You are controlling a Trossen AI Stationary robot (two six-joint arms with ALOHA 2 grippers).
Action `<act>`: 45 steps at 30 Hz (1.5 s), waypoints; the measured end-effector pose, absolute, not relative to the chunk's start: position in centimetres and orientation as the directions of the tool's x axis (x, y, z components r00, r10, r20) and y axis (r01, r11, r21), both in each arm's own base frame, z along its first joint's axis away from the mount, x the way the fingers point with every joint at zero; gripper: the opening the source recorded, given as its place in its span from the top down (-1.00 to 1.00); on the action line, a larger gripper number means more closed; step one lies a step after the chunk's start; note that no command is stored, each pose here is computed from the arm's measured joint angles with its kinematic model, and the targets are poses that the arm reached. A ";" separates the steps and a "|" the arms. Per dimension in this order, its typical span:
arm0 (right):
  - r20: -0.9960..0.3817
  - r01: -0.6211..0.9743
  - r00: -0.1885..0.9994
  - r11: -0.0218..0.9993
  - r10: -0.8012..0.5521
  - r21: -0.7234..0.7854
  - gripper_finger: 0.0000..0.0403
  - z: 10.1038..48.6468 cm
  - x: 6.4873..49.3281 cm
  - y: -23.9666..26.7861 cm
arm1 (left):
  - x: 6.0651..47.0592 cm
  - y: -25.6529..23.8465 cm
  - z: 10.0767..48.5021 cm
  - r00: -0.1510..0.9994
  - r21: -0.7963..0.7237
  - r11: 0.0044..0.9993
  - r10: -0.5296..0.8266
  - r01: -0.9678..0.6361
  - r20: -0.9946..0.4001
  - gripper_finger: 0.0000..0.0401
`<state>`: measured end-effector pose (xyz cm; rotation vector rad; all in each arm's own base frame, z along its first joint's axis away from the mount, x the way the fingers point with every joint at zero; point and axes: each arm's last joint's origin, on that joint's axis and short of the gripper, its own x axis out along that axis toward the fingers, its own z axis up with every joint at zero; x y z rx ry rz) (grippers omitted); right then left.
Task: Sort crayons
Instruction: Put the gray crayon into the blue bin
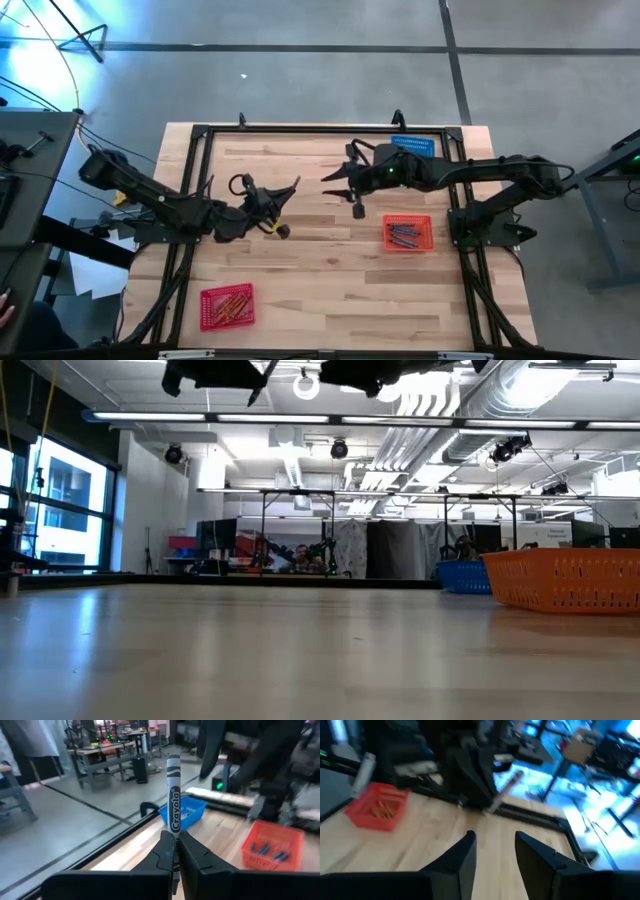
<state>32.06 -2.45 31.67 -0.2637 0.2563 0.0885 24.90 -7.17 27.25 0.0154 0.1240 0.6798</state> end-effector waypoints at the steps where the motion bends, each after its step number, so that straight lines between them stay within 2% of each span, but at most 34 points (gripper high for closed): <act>1: -0.248 -0.131 0.966 0.959 0.066 -0.251 0.36 31.8 32.1 -2.4 | 24.8 -7.4 27.1 0.764 0.074 0.772 0.636 -0.632 -0.109 1.00; 8: -0.182 -0.242 0.962 0.943 0.203 -0.229 0.36 32.1 32.5 -2.6 | 25.2 -8.4 26.8 0.750 0.088 0.755 0.656 -0.650 -0.083 1.00; 21: -0.104 -0.248 0.968 0.945 0.230 -0.212 0.36 31.0 34.4 -2.9 | 27.7 -9.5 25.9 0.763 0.118 0.756 0.646 -0.644 0.023 1.00; 45: -0.078 -0.274 0.961 0.946 0.264 -0.171 0.38 31.2 34.5 -1.8 | 28.9 -8.3 25.8 0.820 0.071 0.817 0.570 -0.572 0.054 1.00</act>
